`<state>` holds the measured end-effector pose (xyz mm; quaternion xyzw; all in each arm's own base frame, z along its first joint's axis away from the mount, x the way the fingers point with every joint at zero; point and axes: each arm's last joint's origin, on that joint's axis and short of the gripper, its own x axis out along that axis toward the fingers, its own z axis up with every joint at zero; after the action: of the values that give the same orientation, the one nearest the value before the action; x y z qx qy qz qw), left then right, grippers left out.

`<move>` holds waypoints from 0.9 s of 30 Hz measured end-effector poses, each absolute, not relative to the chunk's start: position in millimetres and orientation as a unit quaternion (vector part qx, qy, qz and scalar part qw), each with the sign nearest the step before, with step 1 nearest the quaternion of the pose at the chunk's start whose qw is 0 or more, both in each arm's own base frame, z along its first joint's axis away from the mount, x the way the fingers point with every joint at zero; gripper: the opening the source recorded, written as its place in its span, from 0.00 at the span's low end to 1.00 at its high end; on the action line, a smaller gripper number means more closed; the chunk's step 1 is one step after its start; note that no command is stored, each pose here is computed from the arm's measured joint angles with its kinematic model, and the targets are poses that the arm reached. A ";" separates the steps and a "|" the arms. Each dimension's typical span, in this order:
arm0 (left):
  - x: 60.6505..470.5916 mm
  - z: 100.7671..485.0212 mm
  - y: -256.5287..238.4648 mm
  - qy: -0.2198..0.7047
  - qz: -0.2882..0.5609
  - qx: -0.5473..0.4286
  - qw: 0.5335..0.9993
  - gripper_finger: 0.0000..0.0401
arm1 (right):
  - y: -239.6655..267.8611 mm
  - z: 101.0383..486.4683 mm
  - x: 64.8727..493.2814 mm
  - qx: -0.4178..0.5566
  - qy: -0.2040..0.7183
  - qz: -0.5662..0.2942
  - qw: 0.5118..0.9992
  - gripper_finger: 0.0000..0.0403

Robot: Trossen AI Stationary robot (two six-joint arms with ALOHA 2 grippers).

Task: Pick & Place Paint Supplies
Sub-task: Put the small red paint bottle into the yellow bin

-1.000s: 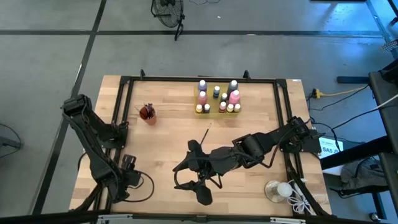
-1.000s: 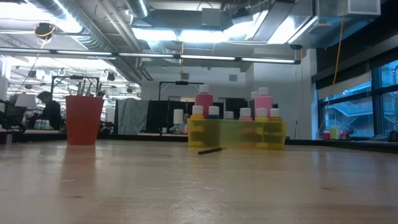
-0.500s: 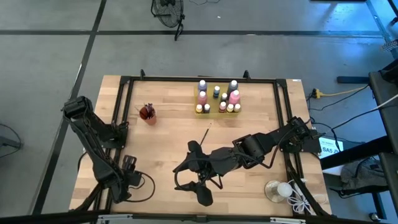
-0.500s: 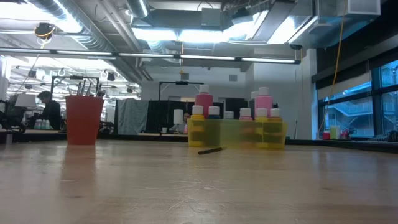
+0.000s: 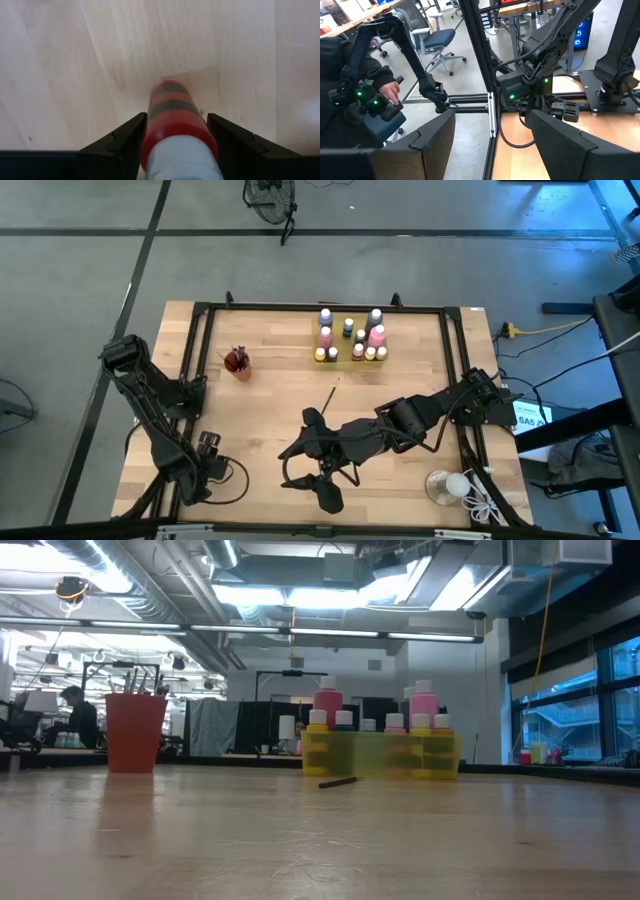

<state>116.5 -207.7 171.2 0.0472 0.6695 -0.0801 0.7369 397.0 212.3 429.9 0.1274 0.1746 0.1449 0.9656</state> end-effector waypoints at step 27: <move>132.3 251.1 -168.0 0.712 -0.069 0.094 0.692 0.32 | 220.7 431.7 390.7 0.158 0.180 0.150 0.959 0.65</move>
<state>132.3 -168.0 251.1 0.0936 0.7122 -0.0691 0.6923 390.7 220.7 431.7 0.1585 0.1800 0.1503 0.9591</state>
